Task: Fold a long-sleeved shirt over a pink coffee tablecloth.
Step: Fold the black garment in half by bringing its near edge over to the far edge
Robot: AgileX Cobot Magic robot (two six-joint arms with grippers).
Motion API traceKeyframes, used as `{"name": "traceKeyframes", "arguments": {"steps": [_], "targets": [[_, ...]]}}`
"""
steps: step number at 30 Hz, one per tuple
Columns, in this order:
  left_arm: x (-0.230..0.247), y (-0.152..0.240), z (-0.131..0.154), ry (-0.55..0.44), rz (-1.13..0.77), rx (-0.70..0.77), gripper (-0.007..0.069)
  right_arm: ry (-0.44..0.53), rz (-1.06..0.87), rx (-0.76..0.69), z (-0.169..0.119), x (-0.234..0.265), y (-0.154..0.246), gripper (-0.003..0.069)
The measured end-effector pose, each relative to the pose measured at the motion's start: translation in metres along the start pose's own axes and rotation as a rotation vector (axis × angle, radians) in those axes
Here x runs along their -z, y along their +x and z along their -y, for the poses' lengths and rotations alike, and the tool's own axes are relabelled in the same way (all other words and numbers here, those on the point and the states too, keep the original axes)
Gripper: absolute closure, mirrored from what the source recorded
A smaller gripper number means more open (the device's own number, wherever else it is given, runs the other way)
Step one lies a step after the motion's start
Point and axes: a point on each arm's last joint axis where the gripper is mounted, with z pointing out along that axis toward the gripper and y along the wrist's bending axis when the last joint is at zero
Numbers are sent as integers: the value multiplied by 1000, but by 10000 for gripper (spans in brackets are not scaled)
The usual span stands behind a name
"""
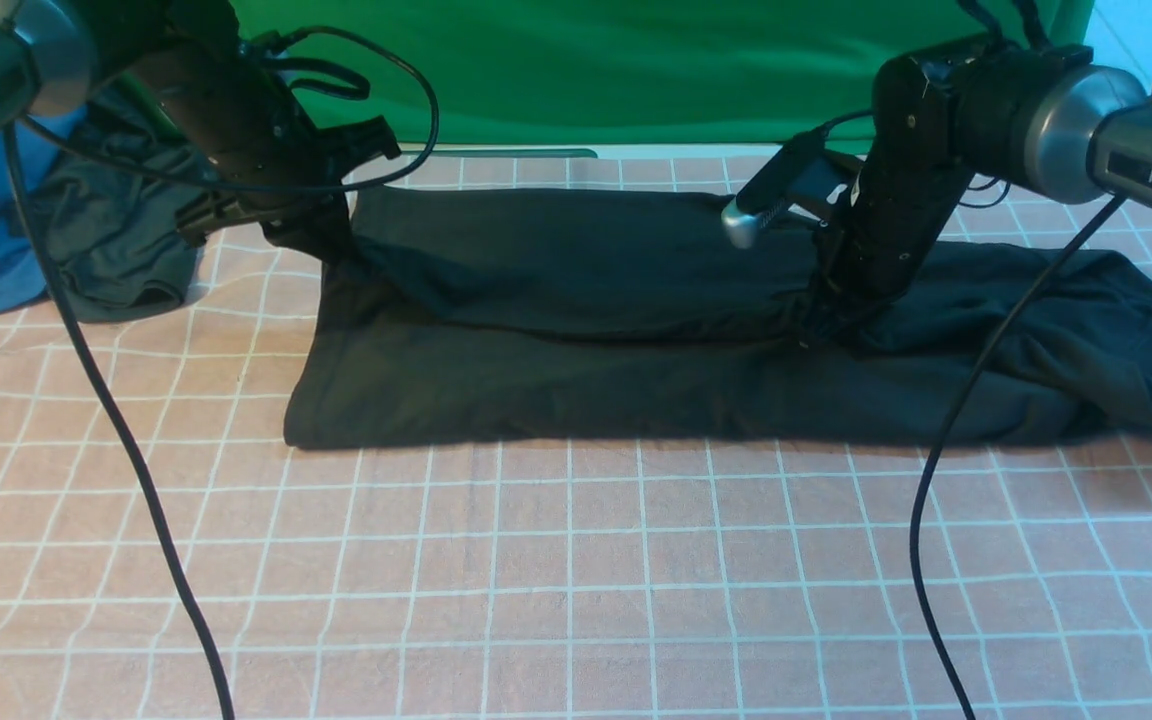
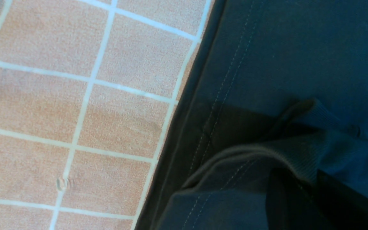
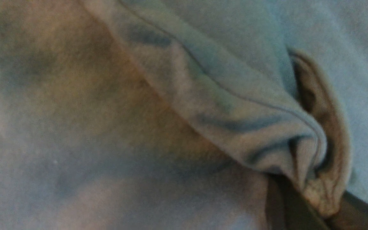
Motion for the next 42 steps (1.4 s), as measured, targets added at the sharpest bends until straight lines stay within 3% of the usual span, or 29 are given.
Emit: {"name": "traceKeyframes", "arguments": {"steps": [5,15,32,38,42], "targets": [[6,-4,3,11,26,7,594,34,33,3,6,20,-3,571],[21,-25,13,79,209,24,594,147,203,-70,44,55,-14,571],[-16,-50,7,55,411,-6,589,249,423,-138,60,-2,-31,563],[-22,-51,5,44,419,-16,498,285,494,-135,63,-5,-36,492],[-22,-53,4,35,440,-30,362,300,525,-135,64,-6,-39,386]]}}
